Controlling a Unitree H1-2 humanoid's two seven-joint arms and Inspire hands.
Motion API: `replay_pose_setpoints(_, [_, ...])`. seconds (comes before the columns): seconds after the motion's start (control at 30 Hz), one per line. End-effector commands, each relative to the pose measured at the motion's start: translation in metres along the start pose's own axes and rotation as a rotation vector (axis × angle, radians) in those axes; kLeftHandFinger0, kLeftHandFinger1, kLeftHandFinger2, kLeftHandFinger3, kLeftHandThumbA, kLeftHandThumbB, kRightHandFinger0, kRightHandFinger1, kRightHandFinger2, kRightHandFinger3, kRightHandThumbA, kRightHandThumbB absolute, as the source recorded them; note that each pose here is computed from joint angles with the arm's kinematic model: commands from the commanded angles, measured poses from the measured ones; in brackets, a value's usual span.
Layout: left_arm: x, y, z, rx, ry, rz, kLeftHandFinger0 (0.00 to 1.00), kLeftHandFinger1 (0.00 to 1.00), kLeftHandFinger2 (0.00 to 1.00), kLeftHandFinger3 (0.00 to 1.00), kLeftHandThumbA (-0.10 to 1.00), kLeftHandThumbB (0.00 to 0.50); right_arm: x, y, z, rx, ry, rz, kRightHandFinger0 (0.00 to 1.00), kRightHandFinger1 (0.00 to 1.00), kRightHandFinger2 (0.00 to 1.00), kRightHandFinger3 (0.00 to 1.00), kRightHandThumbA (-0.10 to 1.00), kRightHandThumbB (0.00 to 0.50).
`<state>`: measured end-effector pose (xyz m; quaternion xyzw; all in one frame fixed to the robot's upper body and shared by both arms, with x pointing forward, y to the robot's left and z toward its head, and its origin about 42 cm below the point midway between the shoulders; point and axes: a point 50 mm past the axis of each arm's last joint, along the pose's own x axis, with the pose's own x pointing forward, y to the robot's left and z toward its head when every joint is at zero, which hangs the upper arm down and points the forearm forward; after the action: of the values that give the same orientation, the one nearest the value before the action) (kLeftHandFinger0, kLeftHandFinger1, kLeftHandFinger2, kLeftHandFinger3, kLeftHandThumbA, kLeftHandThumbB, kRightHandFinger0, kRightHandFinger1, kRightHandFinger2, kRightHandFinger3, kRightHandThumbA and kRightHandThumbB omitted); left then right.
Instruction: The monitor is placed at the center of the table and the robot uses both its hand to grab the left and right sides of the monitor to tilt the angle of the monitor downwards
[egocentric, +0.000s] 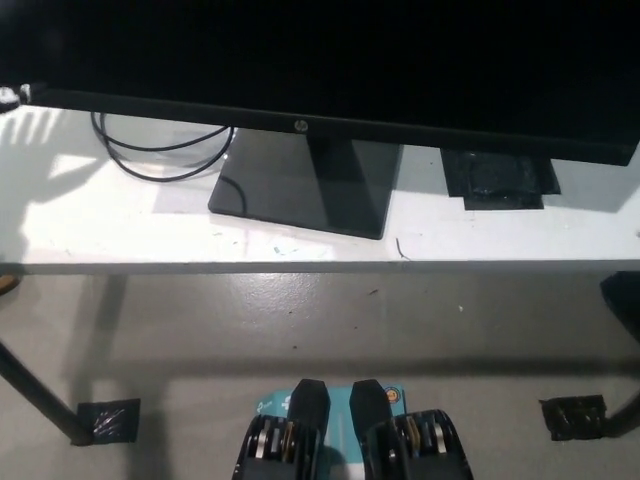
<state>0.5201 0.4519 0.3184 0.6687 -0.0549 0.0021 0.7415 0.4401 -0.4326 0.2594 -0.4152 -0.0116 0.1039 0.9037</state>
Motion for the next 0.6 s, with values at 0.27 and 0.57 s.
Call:
replay_pose_setpoints(0.27, [-0.122, 0.003, -0.01, -0.523, -0.188, 0.148, 1.0, 1.0, 1.0, 1.0, 0.99, 0.301, -0.113, -0.061, 0.049, 0.054, -0.218, -0.422, 1.0, 1.0, 1.0, 1.0, 0.75, 0.479])
replay_pose_setpoints(0.57, [-0.214, -0.031, 0.081, -0.737, -0.408, 0.274, 1.0, 1.0, 1.0, 1.0, 1.0, 0.391, -0.159, 0.035, 0.11, 0.303, -0.748, -0.467, 1.0, 1.0, 1.0, 1.0, 0.93, 0.498])
